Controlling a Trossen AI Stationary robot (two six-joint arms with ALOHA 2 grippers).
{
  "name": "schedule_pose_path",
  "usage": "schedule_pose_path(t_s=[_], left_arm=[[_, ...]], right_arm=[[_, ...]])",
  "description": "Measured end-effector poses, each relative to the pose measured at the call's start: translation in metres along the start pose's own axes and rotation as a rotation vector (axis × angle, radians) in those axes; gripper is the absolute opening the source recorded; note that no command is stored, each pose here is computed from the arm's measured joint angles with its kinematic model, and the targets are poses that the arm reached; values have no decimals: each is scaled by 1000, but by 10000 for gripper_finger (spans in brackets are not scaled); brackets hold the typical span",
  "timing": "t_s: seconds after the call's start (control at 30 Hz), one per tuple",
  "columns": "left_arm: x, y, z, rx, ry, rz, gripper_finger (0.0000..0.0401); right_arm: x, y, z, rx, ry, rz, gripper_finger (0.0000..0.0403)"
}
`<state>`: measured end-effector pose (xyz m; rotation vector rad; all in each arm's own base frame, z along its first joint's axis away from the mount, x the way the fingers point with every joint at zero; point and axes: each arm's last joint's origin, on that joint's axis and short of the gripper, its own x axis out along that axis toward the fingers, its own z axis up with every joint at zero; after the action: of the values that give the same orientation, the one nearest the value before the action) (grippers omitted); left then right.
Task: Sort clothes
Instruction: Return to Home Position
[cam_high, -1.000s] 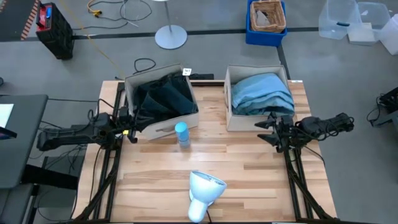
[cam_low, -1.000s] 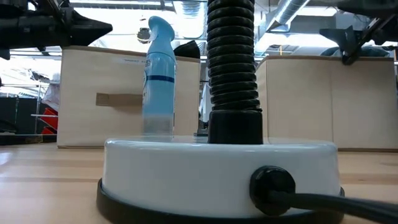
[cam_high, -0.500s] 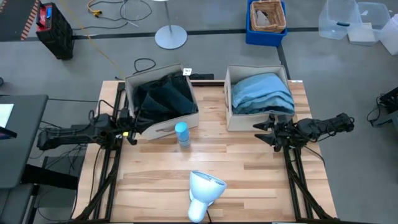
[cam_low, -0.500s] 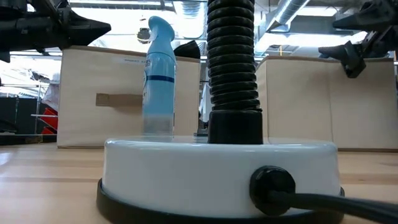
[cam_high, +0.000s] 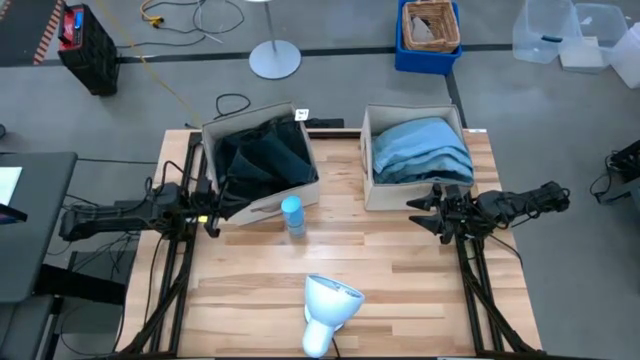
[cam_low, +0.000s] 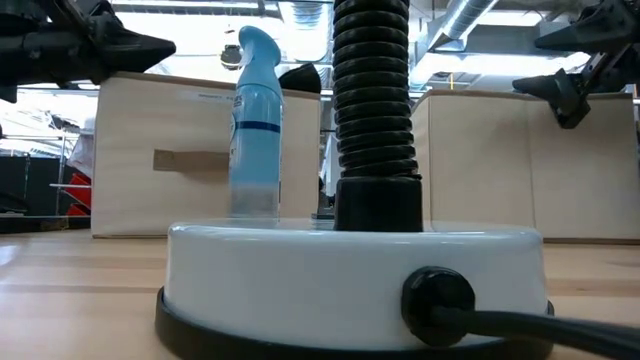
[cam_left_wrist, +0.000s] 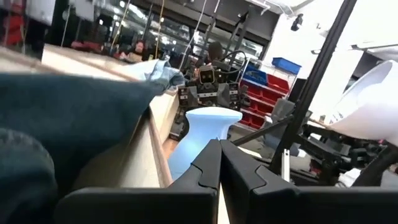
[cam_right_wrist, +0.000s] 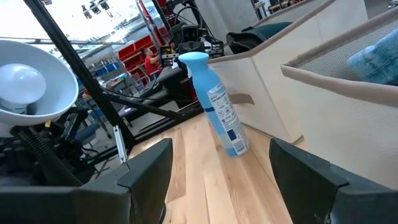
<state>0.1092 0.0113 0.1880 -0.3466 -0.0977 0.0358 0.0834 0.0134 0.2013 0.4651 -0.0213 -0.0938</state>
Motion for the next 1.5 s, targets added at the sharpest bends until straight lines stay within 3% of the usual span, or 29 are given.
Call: schedule_pose_path(t_s=[0.13, 0.33, 0.7, 1.5], left_arm=[[-1, -4, 10, 67, -123, -40, 0], [-3, -8, 20, 69, -235, -82, 0], [-1, -5, 13, 62, -144, -43, 0], [-1, -5, 13, 63, -146, -43, 0]], right_arm=[[0, 0, 0, -2, 0, 0, 285], [0, 0, -1, -5, 5, -3, 285], [0, -1, -1, -8, 13, -6, 285], [0, -1, -1, -8, 13, -7, 285]])
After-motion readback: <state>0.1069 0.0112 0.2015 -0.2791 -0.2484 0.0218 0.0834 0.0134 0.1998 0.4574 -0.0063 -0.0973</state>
